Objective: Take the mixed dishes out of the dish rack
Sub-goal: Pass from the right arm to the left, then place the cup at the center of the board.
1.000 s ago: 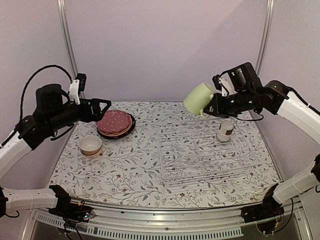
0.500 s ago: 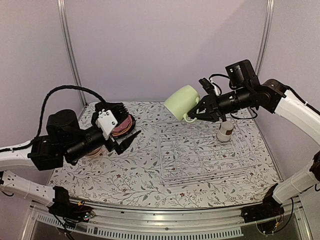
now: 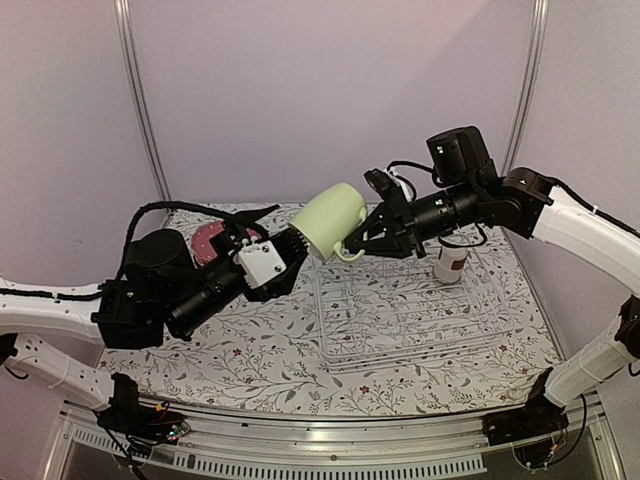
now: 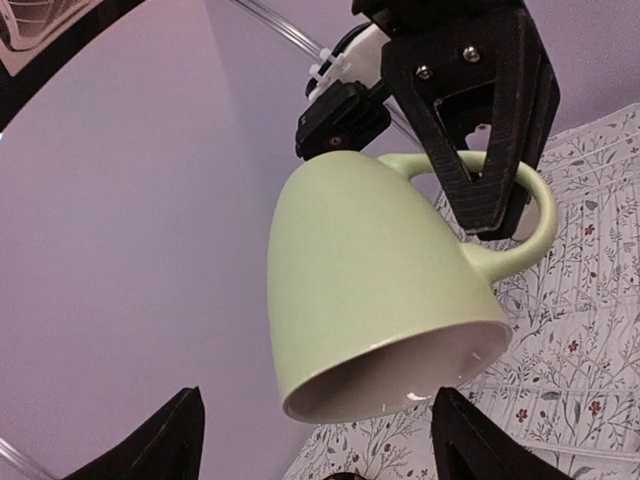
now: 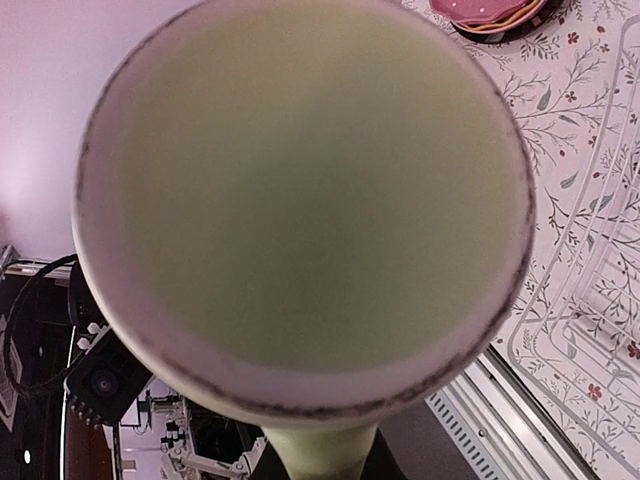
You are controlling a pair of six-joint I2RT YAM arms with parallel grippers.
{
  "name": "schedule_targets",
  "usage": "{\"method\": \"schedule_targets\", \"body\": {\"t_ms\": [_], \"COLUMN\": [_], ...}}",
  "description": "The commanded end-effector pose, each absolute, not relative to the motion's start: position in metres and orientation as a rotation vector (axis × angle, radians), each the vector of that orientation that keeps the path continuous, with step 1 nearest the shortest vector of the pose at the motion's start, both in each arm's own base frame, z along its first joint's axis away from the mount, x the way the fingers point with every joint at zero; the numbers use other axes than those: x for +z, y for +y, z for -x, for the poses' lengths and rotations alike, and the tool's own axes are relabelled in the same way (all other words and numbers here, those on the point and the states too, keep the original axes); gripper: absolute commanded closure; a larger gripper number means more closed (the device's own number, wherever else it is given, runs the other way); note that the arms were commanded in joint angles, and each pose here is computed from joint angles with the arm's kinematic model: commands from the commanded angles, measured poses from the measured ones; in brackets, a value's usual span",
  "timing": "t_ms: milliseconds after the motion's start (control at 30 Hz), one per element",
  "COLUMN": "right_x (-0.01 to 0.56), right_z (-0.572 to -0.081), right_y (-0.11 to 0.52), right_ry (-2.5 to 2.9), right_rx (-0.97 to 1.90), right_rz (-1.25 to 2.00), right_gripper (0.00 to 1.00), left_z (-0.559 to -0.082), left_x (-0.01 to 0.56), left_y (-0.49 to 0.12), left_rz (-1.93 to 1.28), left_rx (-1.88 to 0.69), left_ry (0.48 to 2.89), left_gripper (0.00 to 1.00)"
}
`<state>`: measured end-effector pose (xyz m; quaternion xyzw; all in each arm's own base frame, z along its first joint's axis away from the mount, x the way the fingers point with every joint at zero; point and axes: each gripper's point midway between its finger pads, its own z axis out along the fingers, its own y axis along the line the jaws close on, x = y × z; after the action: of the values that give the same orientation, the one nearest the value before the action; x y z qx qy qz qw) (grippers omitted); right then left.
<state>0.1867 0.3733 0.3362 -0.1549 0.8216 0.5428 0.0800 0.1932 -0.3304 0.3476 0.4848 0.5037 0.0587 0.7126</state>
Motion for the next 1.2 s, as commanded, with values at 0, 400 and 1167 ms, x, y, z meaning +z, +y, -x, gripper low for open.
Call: {"method": "schedule_targets", "body": {"t_ms": [0,400,1167], "right_x": [0.354,0.350,0.347], "right_z": [-0.179,-0.165,-0.228], "right_y": [0.391,0.406,0.349], "right_ry": [2.355,2.373,2.379], "right_rx": [1.746,1.806,1.609], "right_rz": [0.539,0.595,0.289], "right_gripper": [1.00,1.00,0.27], "left_z": [-0.192,-0.198,-0.204], "left_x": [0.374,0.379,0.373], "left_y": [-0.330,-0.329,-0.304], "left_rz": [-0.984,-0.965,-0.941], "left_rx": [0.139,0.184,0.142], "left_ry": [1.080,1.085,1.249], "left_gripper": [0.24,0.64,1.00]}}
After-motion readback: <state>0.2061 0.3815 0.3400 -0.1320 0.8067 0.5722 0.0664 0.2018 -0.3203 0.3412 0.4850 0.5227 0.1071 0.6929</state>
